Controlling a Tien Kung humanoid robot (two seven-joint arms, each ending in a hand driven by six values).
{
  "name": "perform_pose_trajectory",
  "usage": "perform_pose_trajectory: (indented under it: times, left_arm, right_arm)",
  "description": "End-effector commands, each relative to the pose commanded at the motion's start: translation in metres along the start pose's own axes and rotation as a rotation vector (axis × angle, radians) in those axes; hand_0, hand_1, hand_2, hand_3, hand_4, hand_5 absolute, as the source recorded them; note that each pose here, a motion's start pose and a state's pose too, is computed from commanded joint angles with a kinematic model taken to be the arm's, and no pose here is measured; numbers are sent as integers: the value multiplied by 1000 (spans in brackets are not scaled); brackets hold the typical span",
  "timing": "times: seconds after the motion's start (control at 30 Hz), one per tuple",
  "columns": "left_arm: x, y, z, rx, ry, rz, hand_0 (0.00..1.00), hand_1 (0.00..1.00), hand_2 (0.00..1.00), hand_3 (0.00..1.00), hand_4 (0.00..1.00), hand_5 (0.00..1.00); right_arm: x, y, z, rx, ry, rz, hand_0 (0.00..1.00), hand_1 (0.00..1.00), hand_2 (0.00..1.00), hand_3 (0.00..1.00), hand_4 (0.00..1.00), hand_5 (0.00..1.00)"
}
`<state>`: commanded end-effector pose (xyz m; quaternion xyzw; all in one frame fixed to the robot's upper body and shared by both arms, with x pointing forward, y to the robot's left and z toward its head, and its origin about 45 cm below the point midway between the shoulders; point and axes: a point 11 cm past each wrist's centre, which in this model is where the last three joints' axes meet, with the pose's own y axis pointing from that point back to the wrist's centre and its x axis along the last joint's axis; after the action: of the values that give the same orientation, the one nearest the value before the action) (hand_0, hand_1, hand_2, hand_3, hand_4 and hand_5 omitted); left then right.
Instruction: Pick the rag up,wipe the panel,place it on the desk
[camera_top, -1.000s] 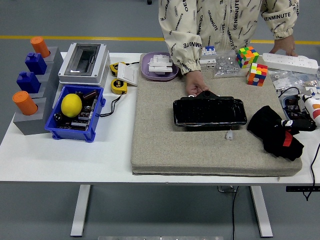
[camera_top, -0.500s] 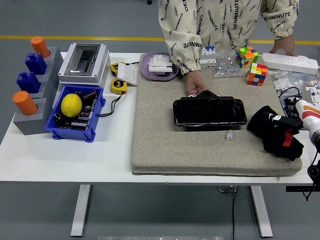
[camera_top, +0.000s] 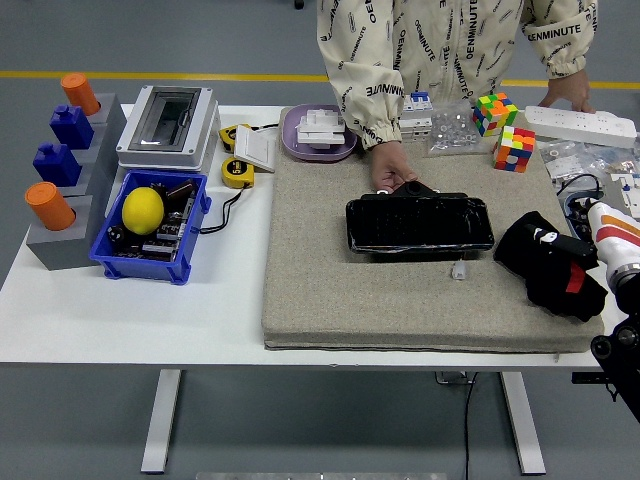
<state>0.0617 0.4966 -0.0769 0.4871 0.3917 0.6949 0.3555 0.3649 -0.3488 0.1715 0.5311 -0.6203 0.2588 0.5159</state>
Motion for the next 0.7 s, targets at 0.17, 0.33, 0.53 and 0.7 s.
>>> perform_pose_trajectory:
  times: [0.17, 0.33, 0.53, 0.7]
  left_arm:
    - [-1, 0, 2, -4, 0, -3, 651, 661, 695, 580, 680, 446]
    - [0, 0, 1, -2, 2, -1, 651, 661, 695, 579, 680, 445]
    - [-1, 0, 0, 1, 3, -2, 651, 662, 695, 579, 679, 444]
    - [-1, 0, 1, -2, 3, -2, 651, 663, 695, 579, 680, 445]
  right_arm:
    - [-8, 0, -2, 6, -9, -3, 837, 746, 789, 797, 998, 858]
    - [-18, 1, 5, -5, 16, -8, 835, 745, 786, 797, 998, 861]
    - [-23, 0, 11, -10, 33, -11, 831, 744, 784, 795, 998, 860]
    - [-23, -3, 16, -12, 55, -16, 830, 744, 783, 793, 998, 867]
